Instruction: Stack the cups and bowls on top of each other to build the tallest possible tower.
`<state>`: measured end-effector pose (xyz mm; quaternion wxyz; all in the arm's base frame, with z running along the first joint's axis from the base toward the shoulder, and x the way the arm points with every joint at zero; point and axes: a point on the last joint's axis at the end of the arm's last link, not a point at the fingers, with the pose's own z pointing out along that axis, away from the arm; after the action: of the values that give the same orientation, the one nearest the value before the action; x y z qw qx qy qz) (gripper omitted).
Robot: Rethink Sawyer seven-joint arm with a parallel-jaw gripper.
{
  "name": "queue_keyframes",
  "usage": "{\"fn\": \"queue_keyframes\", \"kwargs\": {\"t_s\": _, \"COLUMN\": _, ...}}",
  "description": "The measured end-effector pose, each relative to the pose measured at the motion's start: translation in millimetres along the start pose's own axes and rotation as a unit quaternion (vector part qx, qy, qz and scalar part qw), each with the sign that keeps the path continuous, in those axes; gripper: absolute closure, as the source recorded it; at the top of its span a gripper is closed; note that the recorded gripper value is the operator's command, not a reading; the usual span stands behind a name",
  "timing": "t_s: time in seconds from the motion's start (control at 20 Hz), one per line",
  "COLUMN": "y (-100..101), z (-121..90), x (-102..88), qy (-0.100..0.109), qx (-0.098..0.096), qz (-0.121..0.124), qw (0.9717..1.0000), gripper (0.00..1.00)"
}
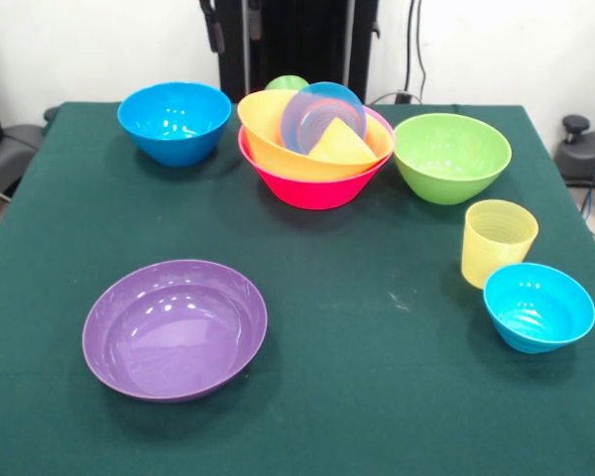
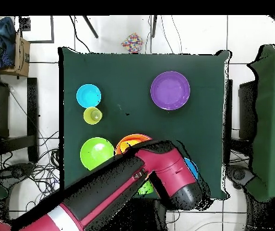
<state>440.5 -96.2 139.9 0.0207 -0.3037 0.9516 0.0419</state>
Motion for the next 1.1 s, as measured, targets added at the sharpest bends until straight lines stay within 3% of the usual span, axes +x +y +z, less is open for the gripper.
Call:
{"fn": "queue_keyframes", "kwargs": {"t_s": 0.45, "y": -20, "z": -40, "x": 12.7, "qy": -0.025, "qx": 0.027, "qz": 0.024, "qw": 0.999, "gripper": 0.0}}
{"fn": "queue_keyframes", "kwargs": {"t_s": 1.1, "y": -28, "z": -58, "x": 33.1, "qy": -0.04, "qx": 0.034, "qz": 0.052, "qw": 0.9973, "gripper": 0.0}}
